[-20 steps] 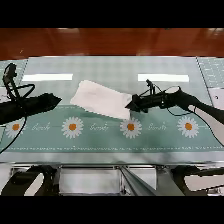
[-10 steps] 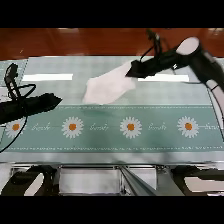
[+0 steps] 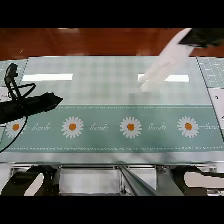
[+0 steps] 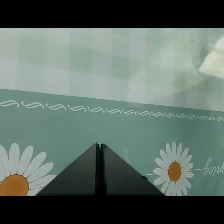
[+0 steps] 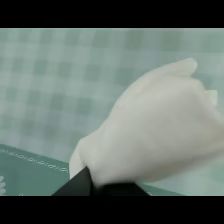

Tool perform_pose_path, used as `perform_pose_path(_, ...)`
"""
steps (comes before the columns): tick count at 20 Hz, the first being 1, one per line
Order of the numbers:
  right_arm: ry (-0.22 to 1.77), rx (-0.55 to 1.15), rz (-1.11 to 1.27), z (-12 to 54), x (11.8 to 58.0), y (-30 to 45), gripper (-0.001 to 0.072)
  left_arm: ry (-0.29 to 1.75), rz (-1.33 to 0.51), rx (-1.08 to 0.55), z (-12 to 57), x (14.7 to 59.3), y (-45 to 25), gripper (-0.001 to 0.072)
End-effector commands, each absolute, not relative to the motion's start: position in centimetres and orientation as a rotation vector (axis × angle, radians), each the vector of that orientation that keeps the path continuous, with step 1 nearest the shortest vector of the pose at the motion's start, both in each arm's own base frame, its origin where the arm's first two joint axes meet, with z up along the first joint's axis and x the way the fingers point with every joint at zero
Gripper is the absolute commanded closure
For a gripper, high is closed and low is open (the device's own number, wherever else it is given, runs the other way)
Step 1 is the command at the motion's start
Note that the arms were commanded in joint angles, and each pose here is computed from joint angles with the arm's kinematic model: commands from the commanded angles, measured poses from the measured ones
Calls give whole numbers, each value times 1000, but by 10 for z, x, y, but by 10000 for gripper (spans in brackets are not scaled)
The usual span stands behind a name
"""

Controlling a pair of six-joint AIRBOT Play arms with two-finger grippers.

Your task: Fold the shirts.

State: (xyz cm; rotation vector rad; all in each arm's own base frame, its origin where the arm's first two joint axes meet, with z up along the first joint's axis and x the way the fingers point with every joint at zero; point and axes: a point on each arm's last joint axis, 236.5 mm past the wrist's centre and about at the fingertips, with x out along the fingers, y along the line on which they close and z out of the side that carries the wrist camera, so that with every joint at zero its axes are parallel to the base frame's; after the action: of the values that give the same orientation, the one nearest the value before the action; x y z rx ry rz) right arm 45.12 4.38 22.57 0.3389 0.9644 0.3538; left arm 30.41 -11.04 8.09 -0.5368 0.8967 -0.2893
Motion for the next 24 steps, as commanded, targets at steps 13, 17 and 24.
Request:
perform_pose_path(13,1022,756,-470,196,260,-228,696,679,-229,-548,111,343,-91,687)
perform_pose_path(17,1218,913,-796,118,144,-233,695,600,-204,-554,124,355,-83,687)
perform_pose_path(24,1550,1044,-1191,28,8,-186,434,622,-217,-528,119,352,-85,687)
